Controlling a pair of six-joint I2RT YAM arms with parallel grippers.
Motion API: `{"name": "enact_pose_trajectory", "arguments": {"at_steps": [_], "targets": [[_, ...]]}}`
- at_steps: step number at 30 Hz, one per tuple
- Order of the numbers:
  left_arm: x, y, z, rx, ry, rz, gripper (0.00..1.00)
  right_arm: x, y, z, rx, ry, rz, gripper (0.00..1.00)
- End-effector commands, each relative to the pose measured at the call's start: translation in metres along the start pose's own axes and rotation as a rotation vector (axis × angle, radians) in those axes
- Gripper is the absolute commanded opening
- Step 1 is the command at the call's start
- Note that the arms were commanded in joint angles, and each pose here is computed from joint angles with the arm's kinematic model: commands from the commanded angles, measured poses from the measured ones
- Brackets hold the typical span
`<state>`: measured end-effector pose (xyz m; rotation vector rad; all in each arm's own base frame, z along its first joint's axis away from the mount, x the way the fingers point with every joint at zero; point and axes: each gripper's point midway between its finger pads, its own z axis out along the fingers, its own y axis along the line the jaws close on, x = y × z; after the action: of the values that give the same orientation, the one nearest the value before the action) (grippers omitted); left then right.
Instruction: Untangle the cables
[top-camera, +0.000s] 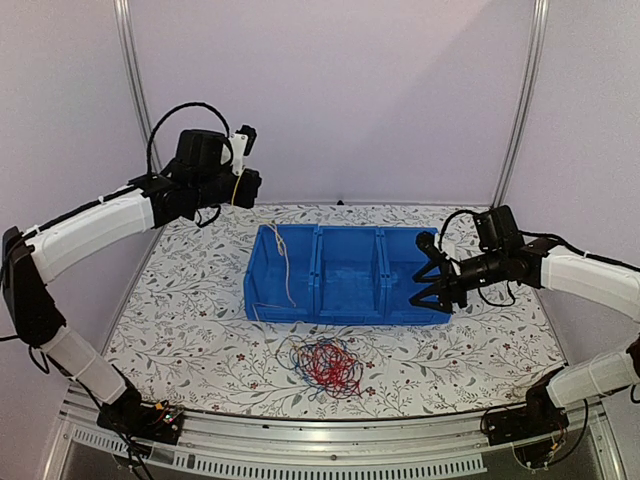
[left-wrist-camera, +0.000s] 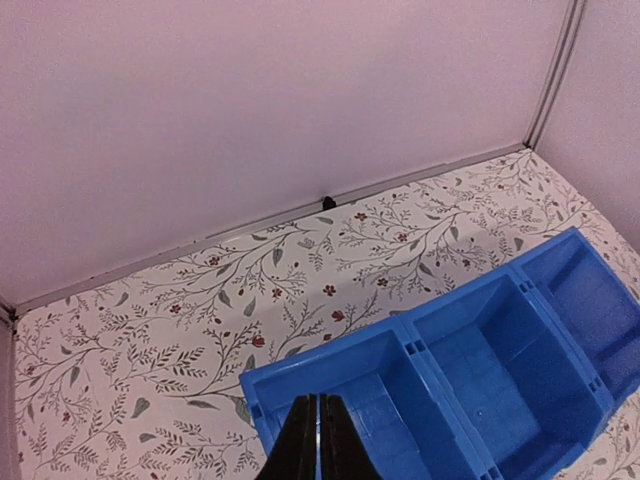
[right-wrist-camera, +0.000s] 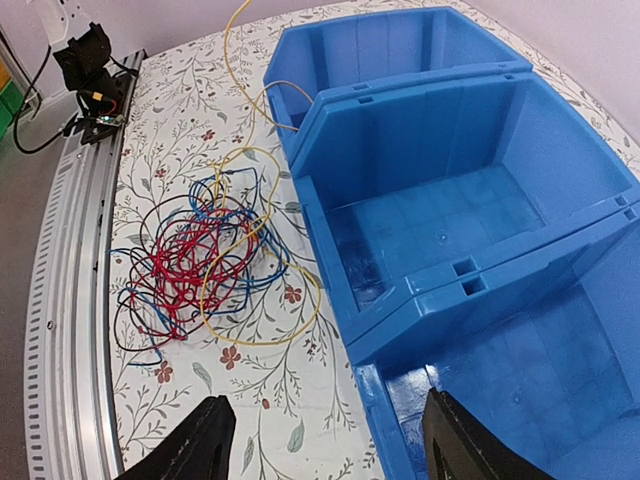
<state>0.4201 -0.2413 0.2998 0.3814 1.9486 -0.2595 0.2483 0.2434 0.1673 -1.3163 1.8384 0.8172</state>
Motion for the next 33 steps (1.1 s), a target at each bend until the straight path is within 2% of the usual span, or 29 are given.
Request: {"name": "enact_pose_trajectory", "arguments": {"at_steps": [1,15,21,25,28,33], "targets": [[0.029,-0.012,0.024,0.065,0.064,-0.055,0.0,0.005,-0.007,0.002,0.019,0.019,-0.012,0.68],[0.112,-0.029,0.086,0.08,0.333,-0.041,0.0,0.012,-0.011,0.003,0.047,0.047,-0.02,0.68],[0.114,-0.028,0.075,0.069,0.396,-0.025,0.31,0.014,-0.012,0.003,0.046,0.053,-0.025,0.68],[0.134,-0.035,0.051,0.099,0.549,0.004,0.42,0.013,-0.009,0.003,0.032,0.05,-0.025,0.68],[0.141,-0.046,0.032,0.187,0.614,0.027,0.52,0.012,-0.008,0.003,0.029,0.045,-0.028,0.68],[0.132,-0.005,0.031,-0.032,0.644,0.147,0.54,-0.006,-0.004,0.002,-0.002,0.002,-0.055,0.65]]}}
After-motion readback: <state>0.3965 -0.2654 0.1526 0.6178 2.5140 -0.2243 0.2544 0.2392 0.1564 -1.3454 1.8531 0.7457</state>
